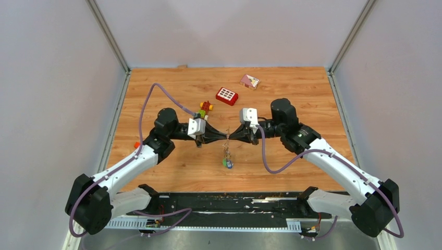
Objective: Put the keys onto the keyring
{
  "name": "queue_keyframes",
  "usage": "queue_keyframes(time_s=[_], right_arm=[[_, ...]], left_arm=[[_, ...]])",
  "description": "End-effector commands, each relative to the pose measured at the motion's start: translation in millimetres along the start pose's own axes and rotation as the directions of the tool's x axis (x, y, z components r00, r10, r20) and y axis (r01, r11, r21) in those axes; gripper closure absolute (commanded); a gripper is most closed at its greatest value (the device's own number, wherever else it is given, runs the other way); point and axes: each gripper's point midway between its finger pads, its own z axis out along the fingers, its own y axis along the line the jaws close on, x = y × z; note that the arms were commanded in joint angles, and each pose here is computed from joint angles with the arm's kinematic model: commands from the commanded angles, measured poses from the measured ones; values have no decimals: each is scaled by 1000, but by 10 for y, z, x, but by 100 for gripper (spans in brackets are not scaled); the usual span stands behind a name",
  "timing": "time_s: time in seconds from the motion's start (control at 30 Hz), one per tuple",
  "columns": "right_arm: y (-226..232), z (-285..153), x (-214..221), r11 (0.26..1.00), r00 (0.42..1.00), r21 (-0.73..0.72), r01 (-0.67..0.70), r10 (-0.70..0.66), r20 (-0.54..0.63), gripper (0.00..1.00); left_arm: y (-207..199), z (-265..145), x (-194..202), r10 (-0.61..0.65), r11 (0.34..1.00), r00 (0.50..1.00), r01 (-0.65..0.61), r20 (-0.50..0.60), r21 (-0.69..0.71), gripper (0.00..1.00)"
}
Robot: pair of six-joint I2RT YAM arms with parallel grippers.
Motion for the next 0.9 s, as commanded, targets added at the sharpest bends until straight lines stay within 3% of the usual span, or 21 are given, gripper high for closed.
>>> queue_keyframes(time_s=[0.0, 0.1, 0.3, 0.5, 0.7, 0.87], right_arm=[[-56, 3, -204, 998, 996, -1, 55, -55, 65, 100], [-74, 21, -149, 999, 997, 6, 52, -52, 53, 99], [-179, -4, -17, 993, 995, 63, 100, -100, -5, 84], [-206, -18, 100, 986, 989, 79, 144, -141, -44, 64], [-200, 14, 185, 986, 987, 60, 154, -150, -65, 60], [-105, 56, 173, 989, 988, 14, 150, -150, -48, 63]], left_arm=[[7, 27, -104, 34, 999, 999, -34, 26, 12, 90], [26, 23, -112, 33, 999, 999, -33, 22, -2, 100], [84, -55, 98, 96, 994, 983, -104, -157, -38, 100], [144, -151, 124, 181, 976, 924, -211, -336, -53, 100], [90, -168, 207, 228, 967, 859, -256, -459, -1, 100], [60, -119, 208, 241, 963, 851, -268, -466, 10, 100]])
